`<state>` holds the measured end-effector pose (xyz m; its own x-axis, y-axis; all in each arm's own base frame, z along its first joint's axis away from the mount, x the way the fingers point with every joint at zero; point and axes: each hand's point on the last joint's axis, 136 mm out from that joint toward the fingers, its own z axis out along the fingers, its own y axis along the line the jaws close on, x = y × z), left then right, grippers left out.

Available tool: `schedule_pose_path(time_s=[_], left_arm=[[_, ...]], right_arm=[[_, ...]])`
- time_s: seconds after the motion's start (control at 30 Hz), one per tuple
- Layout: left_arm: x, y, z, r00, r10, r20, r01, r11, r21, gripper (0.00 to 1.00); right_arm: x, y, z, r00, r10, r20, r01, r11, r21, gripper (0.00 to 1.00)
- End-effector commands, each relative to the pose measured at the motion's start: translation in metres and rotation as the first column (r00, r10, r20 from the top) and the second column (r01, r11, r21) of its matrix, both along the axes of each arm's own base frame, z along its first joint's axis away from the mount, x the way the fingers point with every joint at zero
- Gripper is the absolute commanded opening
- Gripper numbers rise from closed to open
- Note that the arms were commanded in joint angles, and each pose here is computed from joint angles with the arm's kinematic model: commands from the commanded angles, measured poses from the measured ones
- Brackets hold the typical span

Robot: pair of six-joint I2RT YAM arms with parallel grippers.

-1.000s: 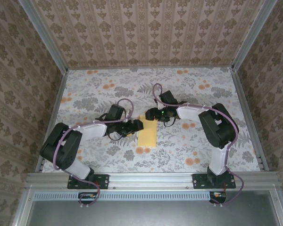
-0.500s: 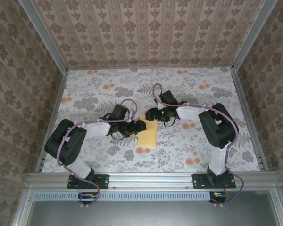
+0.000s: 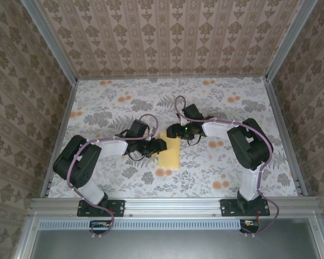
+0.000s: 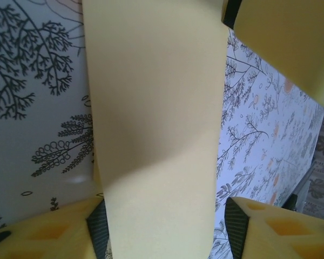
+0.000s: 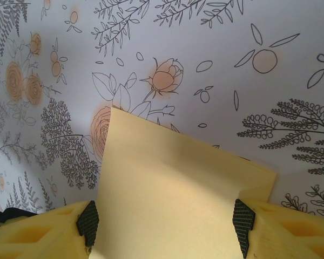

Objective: Fold a paper plane with a square sheet of paper (fold left side to right side)
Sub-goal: Third fold the triangle at the center of the table.

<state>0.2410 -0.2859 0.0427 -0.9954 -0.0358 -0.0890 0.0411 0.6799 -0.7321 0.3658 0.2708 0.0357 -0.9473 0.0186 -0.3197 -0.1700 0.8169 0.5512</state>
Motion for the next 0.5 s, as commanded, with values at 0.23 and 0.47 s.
schedule_pose_path(time_s=[0.23,0.47], left_arm=[[-0.002,-0.003,0.003,1.0,0.011,-0.016,-0.011,1.0,-0.003,0.2],[-0.005,-0.002,0.001,0.998,0.04,-0.046,-0.04,0.999,0.013,0.08]], right_arm=[[0.003,0.001,-0.004,0.999,0.019,0.026,-0.018,1.0,-0.021,0.71],[0.009,-0.004,0.014,0.995,0.018,0.094,-0.014,0.999,-0.043,0.74]])
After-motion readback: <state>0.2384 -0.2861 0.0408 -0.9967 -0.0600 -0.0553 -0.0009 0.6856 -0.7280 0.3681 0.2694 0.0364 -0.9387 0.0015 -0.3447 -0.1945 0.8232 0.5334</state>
